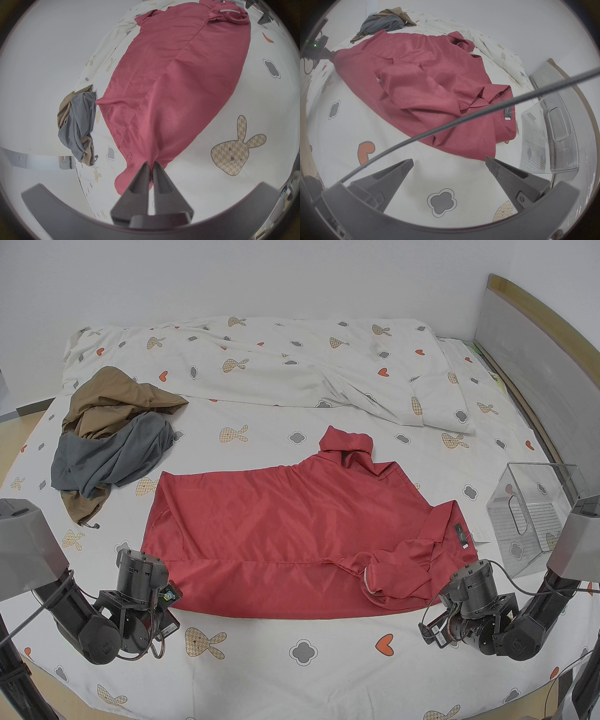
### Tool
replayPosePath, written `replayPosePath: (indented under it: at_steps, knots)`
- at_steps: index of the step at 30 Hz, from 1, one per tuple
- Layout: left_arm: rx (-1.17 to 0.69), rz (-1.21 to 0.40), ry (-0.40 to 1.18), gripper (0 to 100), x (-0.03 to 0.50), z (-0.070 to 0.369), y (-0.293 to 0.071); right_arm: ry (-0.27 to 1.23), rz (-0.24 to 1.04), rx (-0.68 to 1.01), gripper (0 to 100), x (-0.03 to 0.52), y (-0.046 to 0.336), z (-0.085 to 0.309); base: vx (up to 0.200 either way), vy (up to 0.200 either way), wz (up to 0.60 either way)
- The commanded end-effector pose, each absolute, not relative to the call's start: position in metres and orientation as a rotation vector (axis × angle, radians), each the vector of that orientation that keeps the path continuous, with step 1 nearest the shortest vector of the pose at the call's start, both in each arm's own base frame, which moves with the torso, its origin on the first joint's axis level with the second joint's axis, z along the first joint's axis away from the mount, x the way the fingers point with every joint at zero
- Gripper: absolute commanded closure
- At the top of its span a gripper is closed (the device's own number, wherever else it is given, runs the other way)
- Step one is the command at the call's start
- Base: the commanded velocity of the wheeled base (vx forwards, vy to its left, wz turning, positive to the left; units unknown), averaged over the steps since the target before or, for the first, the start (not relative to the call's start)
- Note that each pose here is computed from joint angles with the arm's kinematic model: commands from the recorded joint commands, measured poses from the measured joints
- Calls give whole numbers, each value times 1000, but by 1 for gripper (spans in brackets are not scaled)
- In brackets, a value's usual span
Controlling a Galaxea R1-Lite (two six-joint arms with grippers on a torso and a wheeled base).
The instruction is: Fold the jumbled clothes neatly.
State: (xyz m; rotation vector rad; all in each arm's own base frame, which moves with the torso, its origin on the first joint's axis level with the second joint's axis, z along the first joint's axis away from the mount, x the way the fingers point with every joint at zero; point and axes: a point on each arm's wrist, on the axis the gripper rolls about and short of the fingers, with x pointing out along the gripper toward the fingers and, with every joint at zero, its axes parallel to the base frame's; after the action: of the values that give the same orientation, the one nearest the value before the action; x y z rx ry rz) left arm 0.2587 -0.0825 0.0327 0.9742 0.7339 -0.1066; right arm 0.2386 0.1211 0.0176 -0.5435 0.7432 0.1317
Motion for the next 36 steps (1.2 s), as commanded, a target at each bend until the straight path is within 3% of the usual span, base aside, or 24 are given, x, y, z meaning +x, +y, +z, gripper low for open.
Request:
replayPosePath:
  at_steps: [1,11,36]
  knots:
    - [974,-105,731,100,257,34,-82,762,121,-564,0,242,124,7,0,0,0]
    - [976,-108,738,100,253,34,-80,666,95,-524,0,259,130,14,0,0,0]
    - [975,-106,744,100,251,34,-79,667,92,-552,0,277,135,3,0,0,0]
